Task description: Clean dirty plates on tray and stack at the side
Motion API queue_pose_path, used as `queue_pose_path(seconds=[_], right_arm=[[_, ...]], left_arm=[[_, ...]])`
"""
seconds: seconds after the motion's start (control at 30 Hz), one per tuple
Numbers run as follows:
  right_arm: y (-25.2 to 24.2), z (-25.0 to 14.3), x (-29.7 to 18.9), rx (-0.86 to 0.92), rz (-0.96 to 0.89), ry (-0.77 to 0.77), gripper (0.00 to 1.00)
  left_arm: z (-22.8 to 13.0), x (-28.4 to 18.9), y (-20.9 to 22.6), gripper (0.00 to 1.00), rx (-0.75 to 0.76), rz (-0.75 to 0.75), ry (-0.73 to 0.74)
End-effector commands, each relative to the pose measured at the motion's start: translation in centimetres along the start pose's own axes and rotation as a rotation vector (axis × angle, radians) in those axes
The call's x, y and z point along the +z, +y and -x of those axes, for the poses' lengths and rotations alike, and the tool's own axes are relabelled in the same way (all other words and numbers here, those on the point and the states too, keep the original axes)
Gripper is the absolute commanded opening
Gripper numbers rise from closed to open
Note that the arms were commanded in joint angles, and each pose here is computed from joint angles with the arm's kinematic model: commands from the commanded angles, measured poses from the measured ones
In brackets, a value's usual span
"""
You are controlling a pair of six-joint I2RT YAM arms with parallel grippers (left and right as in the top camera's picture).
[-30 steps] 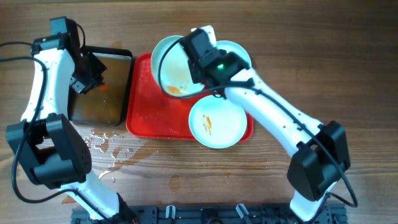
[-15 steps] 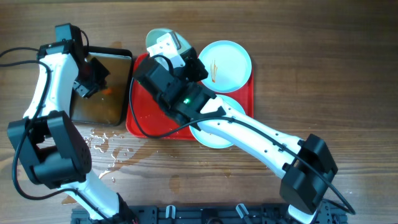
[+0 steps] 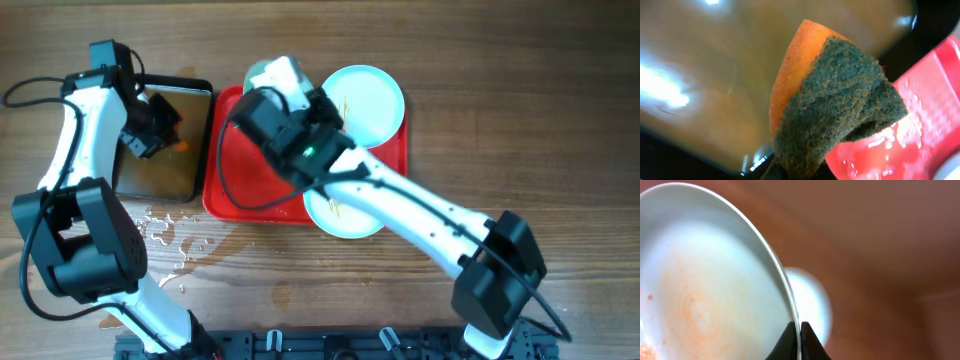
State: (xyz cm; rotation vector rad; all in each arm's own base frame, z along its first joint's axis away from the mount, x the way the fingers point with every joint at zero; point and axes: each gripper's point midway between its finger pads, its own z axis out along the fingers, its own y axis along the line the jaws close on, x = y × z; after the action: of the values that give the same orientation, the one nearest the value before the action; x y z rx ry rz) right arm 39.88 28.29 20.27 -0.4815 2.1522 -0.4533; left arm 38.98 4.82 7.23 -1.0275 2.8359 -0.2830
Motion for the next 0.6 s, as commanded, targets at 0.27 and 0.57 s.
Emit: queue_pose_path(seconds=[0.27,0.57], right_arm=[[6.8,-8.6,9.3,0.543,0.668,0.540,0.04],[8.7,-9.7,9.4,0.599,0.658,0.601,0.04]], left_arm=[[-7.1,4.7,-4.7,0.04,0.196,-0.150,0.163],[-7.2,3.0,-7.5,0.04,0.249,-0.205,0.089]])
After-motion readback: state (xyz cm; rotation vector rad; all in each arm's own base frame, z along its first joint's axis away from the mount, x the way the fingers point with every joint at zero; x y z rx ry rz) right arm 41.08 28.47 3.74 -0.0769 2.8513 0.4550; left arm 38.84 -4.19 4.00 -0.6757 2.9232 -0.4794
